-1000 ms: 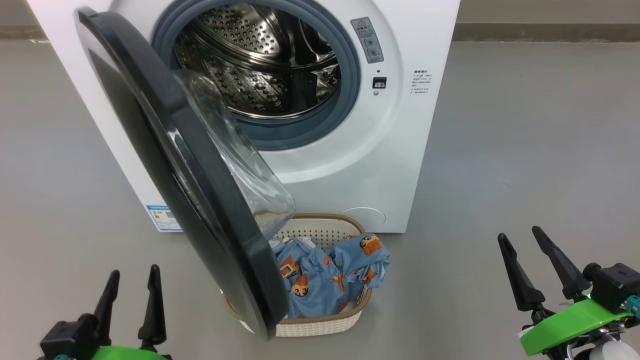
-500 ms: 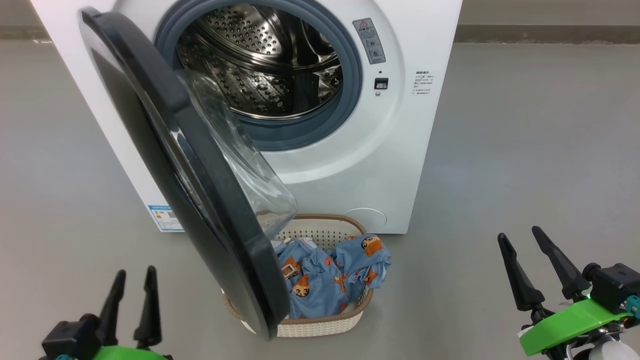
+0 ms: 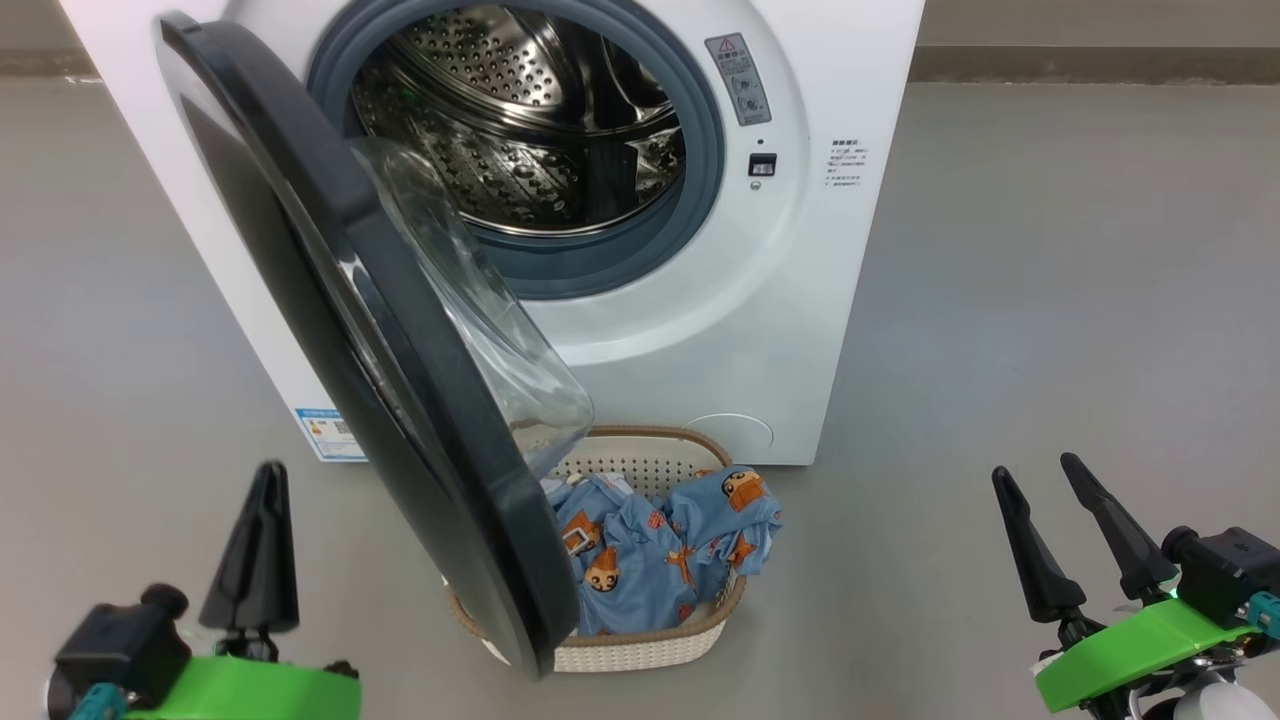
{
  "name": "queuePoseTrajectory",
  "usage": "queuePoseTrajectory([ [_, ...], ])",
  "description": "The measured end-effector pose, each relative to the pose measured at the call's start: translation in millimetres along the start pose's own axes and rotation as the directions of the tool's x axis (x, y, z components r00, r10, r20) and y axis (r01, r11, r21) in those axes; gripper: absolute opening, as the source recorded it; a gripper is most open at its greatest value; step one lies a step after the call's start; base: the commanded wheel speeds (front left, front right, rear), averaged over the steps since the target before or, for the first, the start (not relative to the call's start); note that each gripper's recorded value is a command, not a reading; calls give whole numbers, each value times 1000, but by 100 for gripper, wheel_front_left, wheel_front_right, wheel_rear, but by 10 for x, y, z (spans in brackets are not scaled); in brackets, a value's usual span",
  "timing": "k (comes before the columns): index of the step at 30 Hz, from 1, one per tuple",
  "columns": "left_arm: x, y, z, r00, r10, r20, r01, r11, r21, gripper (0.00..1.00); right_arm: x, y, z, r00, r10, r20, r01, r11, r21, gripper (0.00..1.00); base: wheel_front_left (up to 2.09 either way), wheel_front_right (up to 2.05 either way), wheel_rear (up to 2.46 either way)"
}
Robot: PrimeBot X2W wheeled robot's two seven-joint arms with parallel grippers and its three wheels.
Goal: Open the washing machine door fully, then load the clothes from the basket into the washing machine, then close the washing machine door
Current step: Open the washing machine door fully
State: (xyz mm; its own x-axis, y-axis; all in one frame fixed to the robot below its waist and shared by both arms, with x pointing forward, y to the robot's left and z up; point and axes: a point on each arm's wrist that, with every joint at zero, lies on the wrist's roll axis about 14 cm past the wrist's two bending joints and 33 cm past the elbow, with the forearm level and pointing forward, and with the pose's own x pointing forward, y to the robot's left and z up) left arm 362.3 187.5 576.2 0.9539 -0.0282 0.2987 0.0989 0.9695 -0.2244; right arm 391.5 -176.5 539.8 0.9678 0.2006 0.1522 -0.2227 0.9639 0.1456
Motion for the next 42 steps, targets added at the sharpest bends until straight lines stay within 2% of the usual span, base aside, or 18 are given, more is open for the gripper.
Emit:
queuePoseTrajectory([
  [9, 125, -435, 606, 972, -130, 195, 131, 991, 6, 0, -9, 4, -11, 1000, -6, 0, 6, 1000, 9, 100, 0, 0, 0],
  [15, 99, -722, 863, 938, -213, 274, 213, 977, 28, 0, -20, 11, -18, 1000, -9, 0, 9, 1000, 15, 100, 0, 0, 0],
  [19, 51, -1006, 910, 913, -287, 291, 298, 955, 7, 0, -24, 22, -33, 1000, -9, -3, 9, 1000, 20, 100, 0, 0, 0],
  [30, -14, -1459, 527, 900, -406, 161, 425, 898, -110, 0, -57, 34, -79, 1000, -13, -16, 13, 1000, 28, 100, 0, 0, 0],
  [38, -70, -1641, 67, 887, -462, 25, 458, 869, -185, 0, -113, -11, -117, 999, -29, -29, 30, 999, 28, 100, 0, 0, 0],
  [42, -54, -1640, -80, 886, -464, -18, 451, 869, -202, 0, -127, -19, -129, 999, -33, -33, 34, 999, 30, 100, 0, 0, 0],
])
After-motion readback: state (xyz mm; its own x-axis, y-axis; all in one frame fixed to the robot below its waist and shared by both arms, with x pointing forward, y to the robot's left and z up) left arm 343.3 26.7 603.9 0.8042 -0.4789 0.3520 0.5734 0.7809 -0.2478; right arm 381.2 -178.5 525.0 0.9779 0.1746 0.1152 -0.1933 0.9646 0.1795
